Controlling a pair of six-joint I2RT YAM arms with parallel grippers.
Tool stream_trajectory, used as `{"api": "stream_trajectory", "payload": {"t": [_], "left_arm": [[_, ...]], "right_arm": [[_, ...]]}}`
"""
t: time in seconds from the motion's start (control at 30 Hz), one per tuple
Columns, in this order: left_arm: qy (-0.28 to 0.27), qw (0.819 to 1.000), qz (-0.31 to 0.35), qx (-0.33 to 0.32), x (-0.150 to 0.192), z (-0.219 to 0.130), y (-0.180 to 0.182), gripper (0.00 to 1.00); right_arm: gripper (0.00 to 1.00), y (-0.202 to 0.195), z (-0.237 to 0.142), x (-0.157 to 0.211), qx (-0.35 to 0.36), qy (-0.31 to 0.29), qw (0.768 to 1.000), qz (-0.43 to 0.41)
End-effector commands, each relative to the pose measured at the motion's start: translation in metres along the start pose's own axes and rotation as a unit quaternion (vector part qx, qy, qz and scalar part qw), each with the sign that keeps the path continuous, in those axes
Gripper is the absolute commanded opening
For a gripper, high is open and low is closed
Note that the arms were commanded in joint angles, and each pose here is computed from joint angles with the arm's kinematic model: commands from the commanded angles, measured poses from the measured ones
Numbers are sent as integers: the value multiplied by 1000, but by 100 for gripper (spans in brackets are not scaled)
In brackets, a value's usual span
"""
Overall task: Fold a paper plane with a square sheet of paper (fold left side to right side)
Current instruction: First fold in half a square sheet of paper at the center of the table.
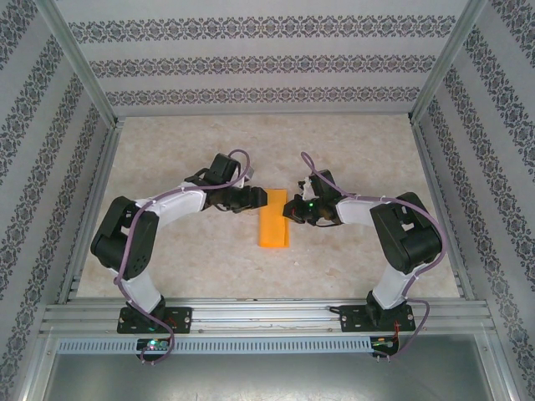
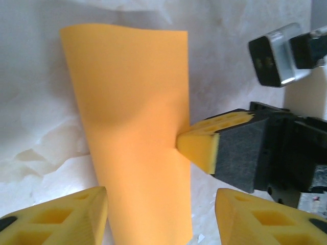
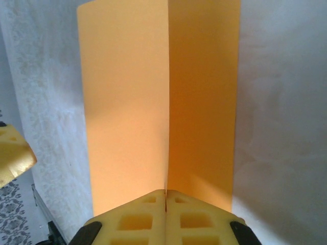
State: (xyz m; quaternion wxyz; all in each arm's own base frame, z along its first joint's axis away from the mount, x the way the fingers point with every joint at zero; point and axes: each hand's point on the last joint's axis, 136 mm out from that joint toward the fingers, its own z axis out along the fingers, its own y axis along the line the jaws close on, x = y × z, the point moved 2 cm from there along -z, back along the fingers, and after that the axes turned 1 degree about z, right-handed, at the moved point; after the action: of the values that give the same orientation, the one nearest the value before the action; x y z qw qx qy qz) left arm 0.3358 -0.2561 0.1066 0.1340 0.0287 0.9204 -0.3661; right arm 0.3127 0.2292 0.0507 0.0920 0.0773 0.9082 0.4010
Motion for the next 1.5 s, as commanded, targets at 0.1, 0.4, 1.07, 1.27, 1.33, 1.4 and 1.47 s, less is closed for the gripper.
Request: {"api": "stream_trajectory", "payload": {"t": [0.1, 0.4, 1.07, 1.27, 1.33, 1.4, 1.47], "left_arm": [[49, 998, 5, -36, 27, 21, 12, 61], [70, 996, -1, -57, 30, 46, 17, 60], [127, 973, -54, -186, 67, 73, 53, 42], [144, 966, -59, -205, 75, 80, 57, 42], [146, 965, -62, -207, 76, 82, 57, 43], [148, 964, -64, -209, 78, 84, 58, 43], [151, 964, -64, -211, 78, 85, 58, 43]], "right_arm": [[0, -3, 3, -2, 28, -3, 999, -15], [0, -4, 2, -3, 37, -3, 999, -16], [33, -13, -30, -12, 66, -52, 996, -1], [34, -21, -56, -18, 81, -91, 993, 6], [34, -24, -63, -19, 85, -97, 992, 7], [34, -26, -67, -19, 86, -101, 991, 9], [34, -27, -70, -19, 87, -103, 991, 9]]}}
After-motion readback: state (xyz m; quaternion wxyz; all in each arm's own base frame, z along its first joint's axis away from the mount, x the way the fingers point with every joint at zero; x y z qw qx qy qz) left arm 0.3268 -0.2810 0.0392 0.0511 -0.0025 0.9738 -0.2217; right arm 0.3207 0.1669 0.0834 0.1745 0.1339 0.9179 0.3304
